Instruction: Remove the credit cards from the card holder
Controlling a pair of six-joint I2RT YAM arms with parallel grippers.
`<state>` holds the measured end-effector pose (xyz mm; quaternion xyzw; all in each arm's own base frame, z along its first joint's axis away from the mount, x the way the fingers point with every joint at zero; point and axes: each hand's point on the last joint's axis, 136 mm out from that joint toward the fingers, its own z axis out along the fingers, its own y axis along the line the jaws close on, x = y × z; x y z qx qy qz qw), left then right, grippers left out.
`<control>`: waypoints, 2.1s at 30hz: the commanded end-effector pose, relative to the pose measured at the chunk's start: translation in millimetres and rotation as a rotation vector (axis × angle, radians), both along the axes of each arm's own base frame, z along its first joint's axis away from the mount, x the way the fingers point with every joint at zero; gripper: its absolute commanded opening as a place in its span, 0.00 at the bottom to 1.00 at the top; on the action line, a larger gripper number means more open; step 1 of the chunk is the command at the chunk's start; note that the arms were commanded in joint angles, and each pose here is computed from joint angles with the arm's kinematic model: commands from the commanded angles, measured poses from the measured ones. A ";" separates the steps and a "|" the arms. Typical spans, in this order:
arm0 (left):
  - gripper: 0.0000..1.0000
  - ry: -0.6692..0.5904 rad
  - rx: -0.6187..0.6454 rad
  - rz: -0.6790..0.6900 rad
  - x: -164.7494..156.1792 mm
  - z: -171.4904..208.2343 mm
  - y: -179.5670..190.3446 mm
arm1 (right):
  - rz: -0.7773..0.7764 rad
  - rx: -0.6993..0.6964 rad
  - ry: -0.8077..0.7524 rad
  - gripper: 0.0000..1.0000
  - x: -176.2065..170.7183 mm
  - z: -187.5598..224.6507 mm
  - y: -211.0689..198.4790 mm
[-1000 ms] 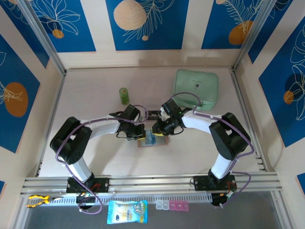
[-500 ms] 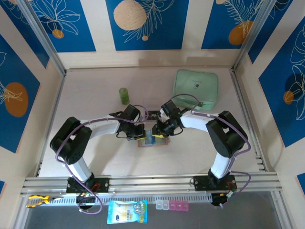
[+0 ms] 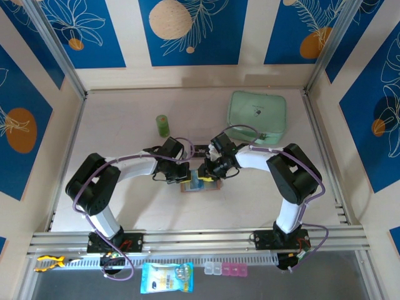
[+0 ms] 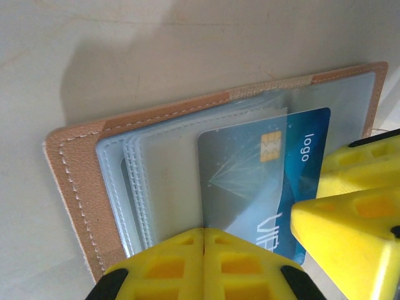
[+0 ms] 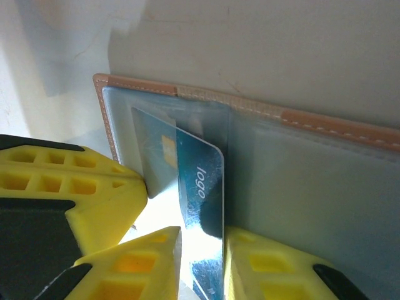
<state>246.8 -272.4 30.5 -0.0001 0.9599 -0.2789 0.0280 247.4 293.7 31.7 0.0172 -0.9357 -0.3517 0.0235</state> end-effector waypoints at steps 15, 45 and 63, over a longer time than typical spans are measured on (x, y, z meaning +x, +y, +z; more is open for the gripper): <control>0.00 0.019 0.054 -0.006 -6.8 -11.4 8.8 | -0.020 0.006 -0.013 0.13 -3.2 8.2 -13.3; 0.02 -0.055 -0.022 0.017 4.5 17.1 0.7 | 0.064 -0.043 -0.179 0.03 4.2 58.7 -40.9; 0.03 -0.108 -0.040 0.065 13.3 31.1 20.6 | 0.826 -0.136 -0.666 0.00 15.5 85.8 -43.1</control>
